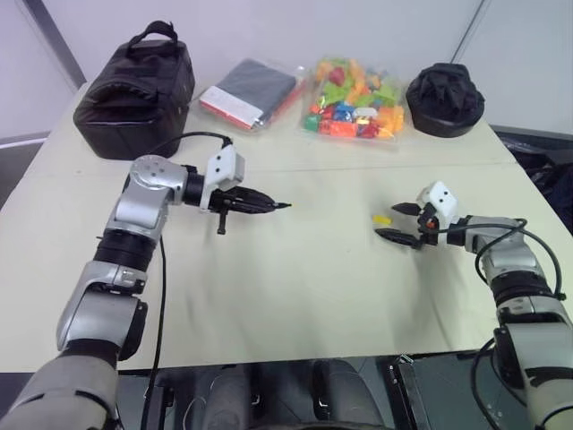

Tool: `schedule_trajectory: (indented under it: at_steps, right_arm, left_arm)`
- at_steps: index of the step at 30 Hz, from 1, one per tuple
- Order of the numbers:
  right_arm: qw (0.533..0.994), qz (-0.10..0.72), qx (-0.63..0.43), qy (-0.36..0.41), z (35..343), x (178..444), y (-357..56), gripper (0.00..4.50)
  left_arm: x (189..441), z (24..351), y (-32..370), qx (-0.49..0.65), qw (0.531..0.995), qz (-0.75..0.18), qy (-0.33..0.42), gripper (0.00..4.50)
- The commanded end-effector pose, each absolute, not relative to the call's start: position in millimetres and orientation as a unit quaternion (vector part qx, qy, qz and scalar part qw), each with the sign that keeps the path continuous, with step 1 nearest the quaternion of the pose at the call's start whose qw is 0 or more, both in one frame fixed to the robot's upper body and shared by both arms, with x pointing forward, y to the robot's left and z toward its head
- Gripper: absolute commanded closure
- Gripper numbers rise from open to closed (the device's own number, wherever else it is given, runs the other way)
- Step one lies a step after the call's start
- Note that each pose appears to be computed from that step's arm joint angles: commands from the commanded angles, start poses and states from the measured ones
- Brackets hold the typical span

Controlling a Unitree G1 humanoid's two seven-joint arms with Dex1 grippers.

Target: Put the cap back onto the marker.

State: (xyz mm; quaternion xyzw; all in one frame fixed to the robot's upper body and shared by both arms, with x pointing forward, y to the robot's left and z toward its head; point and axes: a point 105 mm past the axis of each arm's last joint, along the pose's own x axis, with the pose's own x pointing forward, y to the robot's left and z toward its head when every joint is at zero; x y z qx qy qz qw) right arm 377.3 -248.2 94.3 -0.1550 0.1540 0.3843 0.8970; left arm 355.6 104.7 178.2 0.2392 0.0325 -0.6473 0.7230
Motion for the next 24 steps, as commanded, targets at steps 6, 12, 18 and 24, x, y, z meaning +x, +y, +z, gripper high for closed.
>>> schedule_trajectory:
  at_steps: [6, 12, 18, 24]
  right_arm:
    - [0.893, 0.393, -0.151, 0.161, 89, 377, -248, 0.12]
    - [0.870, 0.414, -0.196, 0.180, 76, 366, -248, 2.53]
    - [0.868, 0.418, -0.199, 0.177, 74, 364, -248, 4.45]
    - [0.869, 0.411, -0.224, 0.161, 90, 371, -248, 4.45]
  left_arm:
    - [352, 192, 112, 0.243, 0.739, -0.629, 0.010, 4.48]
    - [352, 192, 113, 0.241, 0.742, -0.625, 0.008, 4.50]
    - [353, 191, 110, 0.237, 0.743, -0.626, 0.008, 4.50]
    - [355, 190, 111, 0.246, 0.743, -0.622, 0.004, 4.50]
